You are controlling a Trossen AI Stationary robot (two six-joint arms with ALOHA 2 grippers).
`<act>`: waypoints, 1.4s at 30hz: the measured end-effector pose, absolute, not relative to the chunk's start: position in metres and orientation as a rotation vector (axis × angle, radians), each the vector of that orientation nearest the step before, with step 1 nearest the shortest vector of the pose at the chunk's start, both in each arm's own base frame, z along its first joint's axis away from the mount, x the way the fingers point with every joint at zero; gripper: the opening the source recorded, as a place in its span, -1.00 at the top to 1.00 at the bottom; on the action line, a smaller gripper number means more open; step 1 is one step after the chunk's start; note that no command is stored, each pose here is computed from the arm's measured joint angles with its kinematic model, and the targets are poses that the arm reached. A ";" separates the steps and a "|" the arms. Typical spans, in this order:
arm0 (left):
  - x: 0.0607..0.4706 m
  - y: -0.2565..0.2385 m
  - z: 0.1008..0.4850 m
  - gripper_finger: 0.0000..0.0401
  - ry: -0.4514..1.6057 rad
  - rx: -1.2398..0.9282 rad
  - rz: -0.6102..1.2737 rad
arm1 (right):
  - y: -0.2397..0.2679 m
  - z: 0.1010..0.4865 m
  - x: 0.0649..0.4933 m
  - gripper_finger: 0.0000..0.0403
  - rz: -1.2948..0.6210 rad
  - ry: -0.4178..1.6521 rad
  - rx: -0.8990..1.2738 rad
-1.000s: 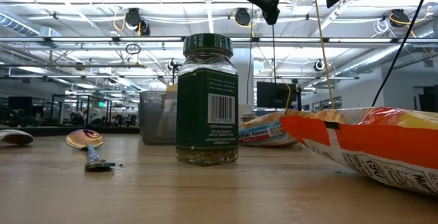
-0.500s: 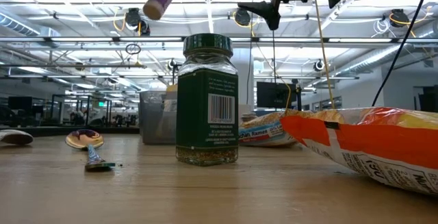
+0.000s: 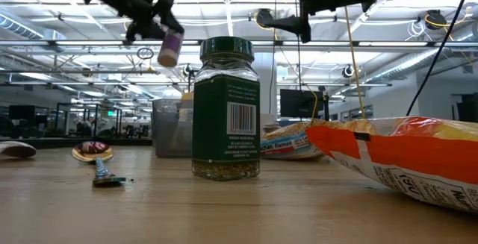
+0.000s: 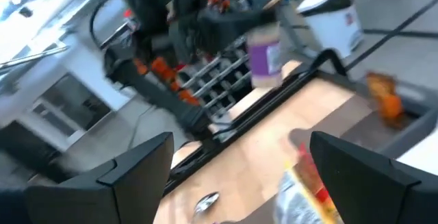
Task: Pick & Place Food Item
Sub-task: Put the violet spice bottle into the top black bin
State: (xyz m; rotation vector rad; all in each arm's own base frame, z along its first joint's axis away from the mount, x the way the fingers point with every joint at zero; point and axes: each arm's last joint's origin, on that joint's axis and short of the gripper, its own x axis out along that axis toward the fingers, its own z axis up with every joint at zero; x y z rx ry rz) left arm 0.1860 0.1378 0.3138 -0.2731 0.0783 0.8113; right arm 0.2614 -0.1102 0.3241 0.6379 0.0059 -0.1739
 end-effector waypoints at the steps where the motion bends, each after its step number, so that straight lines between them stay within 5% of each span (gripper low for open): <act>1: 0.185 0.137 0.308 -0.04 0.070 -0.270 0.819 | -0.111 0.324 0.261 -0.67 -0.194 0.001 0.635; 14: 0.174 0.135 0.222 -0.04 -0.005 -0.360 0.992 | -0.121 0.312 0.259 -0.67 -0.455 0.032 0.614; 34: 0.240 0.163 0.209 -0.04 0.104 -0.132 1.039 | -0.155 0.287 0.257 -0.67 -0.468 0.153 0.614; 42: 0.268 0.179 0.192 -0.04 0.091 -0.197 1.056 | -0.165 0.282 0.249 -0.67 -0.452 0.206 0.633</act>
